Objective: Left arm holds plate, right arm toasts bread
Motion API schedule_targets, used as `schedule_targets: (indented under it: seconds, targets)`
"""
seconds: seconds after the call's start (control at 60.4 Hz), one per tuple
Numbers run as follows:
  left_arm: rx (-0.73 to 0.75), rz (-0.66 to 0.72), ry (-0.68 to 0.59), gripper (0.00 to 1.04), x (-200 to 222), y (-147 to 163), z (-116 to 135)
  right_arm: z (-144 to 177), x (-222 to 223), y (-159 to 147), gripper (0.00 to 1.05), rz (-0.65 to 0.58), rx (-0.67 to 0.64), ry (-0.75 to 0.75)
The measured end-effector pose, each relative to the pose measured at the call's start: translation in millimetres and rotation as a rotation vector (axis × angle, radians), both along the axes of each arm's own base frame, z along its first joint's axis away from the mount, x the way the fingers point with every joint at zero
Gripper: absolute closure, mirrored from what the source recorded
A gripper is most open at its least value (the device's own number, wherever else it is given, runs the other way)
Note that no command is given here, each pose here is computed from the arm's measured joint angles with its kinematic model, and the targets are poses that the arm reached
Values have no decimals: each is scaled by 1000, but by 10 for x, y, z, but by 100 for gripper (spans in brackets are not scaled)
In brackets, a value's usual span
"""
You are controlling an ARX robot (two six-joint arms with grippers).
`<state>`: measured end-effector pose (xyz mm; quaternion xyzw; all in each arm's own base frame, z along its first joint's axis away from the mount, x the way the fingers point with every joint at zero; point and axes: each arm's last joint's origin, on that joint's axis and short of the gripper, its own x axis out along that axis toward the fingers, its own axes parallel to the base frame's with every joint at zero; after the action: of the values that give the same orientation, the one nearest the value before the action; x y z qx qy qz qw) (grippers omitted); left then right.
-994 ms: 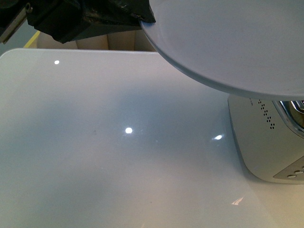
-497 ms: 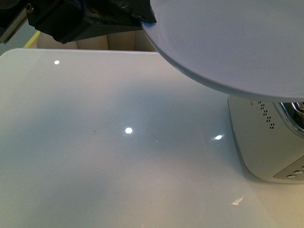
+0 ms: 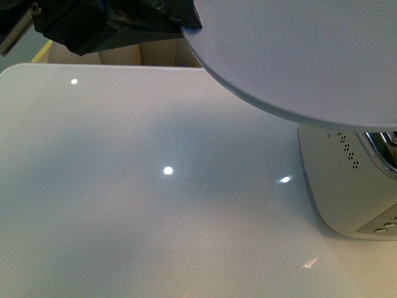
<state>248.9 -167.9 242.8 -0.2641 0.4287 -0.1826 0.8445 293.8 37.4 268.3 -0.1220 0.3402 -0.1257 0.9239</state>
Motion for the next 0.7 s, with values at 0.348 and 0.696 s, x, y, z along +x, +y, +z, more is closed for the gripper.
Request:
schedule_targets:
  seconds: [0.348,0.696]
  targets:
    - [0,0,0,102,0,0,0,-194,-15,11,103,-14,-41,46]
    - [-1,1,1,102,0,0,0,-111,-155,12,103,-4,-43,66]
